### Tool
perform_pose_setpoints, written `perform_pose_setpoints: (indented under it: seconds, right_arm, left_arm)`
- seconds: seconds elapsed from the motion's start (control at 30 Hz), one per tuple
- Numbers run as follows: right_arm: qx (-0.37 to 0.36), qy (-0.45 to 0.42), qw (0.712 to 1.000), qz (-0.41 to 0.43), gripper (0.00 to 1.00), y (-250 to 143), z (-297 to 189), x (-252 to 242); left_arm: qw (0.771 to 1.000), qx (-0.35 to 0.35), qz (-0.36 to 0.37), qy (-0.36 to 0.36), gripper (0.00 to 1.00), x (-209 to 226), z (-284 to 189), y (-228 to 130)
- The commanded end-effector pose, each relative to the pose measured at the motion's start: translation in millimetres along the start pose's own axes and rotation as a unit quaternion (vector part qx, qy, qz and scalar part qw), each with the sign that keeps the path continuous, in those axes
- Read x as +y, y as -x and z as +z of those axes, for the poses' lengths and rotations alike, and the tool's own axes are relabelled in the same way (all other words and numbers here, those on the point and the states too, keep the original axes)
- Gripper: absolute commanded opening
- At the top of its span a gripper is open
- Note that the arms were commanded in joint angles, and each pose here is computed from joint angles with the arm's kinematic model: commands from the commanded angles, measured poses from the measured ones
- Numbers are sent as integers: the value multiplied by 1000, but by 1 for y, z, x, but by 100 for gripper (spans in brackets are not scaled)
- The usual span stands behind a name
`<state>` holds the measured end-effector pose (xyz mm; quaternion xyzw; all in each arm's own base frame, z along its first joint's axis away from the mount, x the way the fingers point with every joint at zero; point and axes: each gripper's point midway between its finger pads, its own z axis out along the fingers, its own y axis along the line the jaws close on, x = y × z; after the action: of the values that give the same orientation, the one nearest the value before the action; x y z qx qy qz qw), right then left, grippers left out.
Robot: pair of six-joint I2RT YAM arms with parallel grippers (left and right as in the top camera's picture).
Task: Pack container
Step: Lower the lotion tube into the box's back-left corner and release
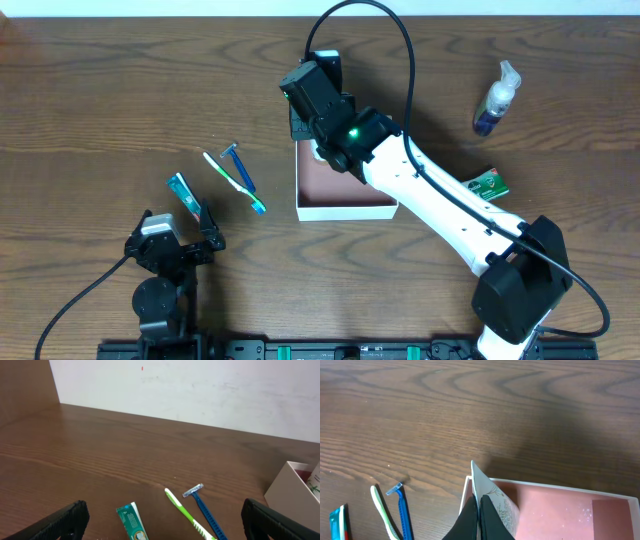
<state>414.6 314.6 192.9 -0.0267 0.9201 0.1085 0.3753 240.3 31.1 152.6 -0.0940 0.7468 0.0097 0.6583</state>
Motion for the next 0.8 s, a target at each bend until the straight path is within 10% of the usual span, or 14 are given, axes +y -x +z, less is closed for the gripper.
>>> perform_pose_setpoints:
  seconds: [0.0, 0.77]
  right_arm:
    - [-26, 12, 999, 17, 2, 18, -18, 8]
    - [-47, 2, 999, 3, 2, 37, -37, 5]
  left_arm:
    - [1000, 20, 1, 4, 98, 3, 2, -17]
    - [1000, 20, 1, 4, 98, 3, 2, -17]
